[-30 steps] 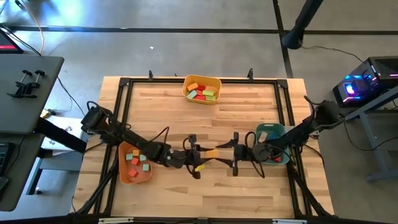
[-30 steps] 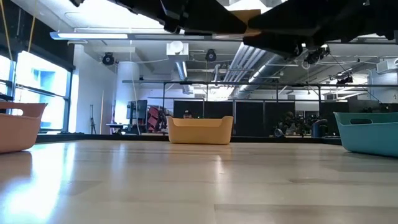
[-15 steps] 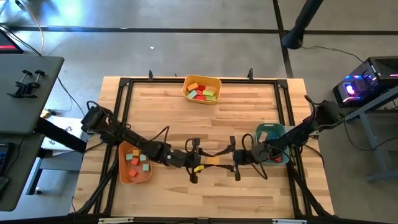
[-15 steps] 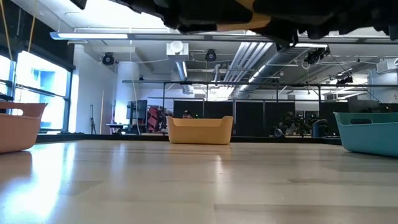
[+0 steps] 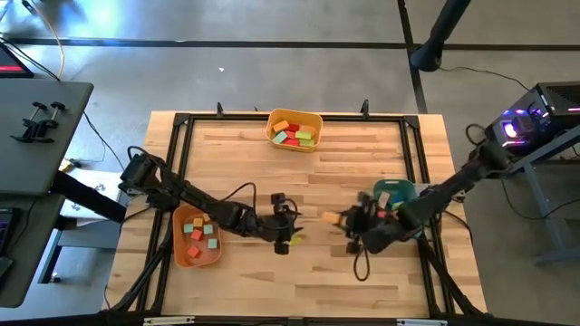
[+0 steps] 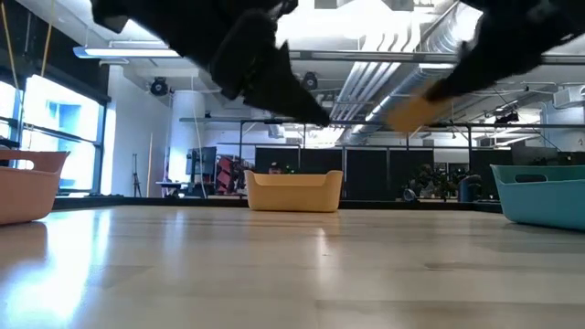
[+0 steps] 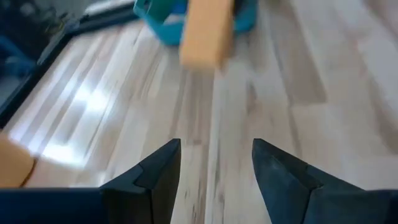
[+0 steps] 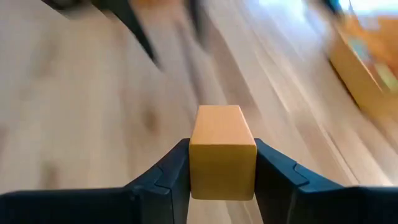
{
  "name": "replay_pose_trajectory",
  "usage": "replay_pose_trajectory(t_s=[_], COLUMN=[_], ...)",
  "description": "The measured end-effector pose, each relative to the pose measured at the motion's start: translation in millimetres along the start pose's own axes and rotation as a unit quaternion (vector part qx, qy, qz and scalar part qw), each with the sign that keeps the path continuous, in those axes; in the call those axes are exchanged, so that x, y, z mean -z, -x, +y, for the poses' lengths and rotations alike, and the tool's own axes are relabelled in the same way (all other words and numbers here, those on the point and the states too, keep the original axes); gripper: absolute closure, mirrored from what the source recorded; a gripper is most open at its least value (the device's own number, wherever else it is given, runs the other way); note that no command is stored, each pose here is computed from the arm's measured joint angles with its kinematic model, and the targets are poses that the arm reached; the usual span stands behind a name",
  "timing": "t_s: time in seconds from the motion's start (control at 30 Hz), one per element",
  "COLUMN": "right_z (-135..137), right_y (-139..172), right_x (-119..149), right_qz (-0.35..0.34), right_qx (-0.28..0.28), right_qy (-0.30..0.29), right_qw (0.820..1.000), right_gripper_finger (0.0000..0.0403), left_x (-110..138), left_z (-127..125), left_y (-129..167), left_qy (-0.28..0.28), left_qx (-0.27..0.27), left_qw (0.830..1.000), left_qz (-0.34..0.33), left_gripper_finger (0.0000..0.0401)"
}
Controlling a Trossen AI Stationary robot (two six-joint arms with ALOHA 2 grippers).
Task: Sort blocks by size
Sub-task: Put the thick yellow rectangular block into the green bin
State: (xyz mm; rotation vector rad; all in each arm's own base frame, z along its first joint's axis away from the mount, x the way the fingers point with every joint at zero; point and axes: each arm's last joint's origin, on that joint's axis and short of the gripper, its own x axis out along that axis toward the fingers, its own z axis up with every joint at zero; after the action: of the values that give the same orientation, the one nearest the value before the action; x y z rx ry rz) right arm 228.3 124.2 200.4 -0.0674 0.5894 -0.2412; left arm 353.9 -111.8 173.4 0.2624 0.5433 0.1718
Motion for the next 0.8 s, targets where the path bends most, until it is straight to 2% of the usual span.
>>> replay_pose_trajectory(t_s=[0.07,0.13,0.23,0.33,0.43,0.63,0.73,0.8], right_z=[-8,-17,-30,-39,-43,-50,-53,-52], right_y=[17,34,57,71,75,68,66,66], right_x=[1,4,8,16,27,54,64,60], right_qz=[0.07,0.138,0.234,0.297,0.308,0.324,0.328,0.317], right_qx=[0.035,0.08,0.152,0.216,0.257,0.304,0.32,0.319], right_qy=[-0.039,-0.084,-0.151,-0.191,-0.217,-0.249,-0.259,-0.26], right_qw=[0.996,0.984,0.948,0.91,0.89,0.861,0.85,0.854], right_gripper_finger=[0.0276,0.0276,0.0276,0.0276,0.0276,0.0275,0.0234,0.0193], left_x=[3,5,5,5,5,6,6,6], left_z=[0,1,1,1,1,1,1,2], left_y=[0,0,0,0,0,0,0,0], left_qy=[0.01,0.022,0.028,0.03,0.029,0.026,0.013,0.002], left_qx=[-0.008,-0.011,-0.013,-0.015,-0.02,-0.021,-0.024,-0.04], left_qw=[1.0,0.999,0.999,0.999,0.999,0.999,0.999,0.999], left_qz=[0.016,0.021,0.024,0.022,0.023,0.026,0.026,0.021], left_gripper_finger=[0.0216,0.0216,0.0217,0.0217,0.0217,0.0217,0.0217,0.0217])
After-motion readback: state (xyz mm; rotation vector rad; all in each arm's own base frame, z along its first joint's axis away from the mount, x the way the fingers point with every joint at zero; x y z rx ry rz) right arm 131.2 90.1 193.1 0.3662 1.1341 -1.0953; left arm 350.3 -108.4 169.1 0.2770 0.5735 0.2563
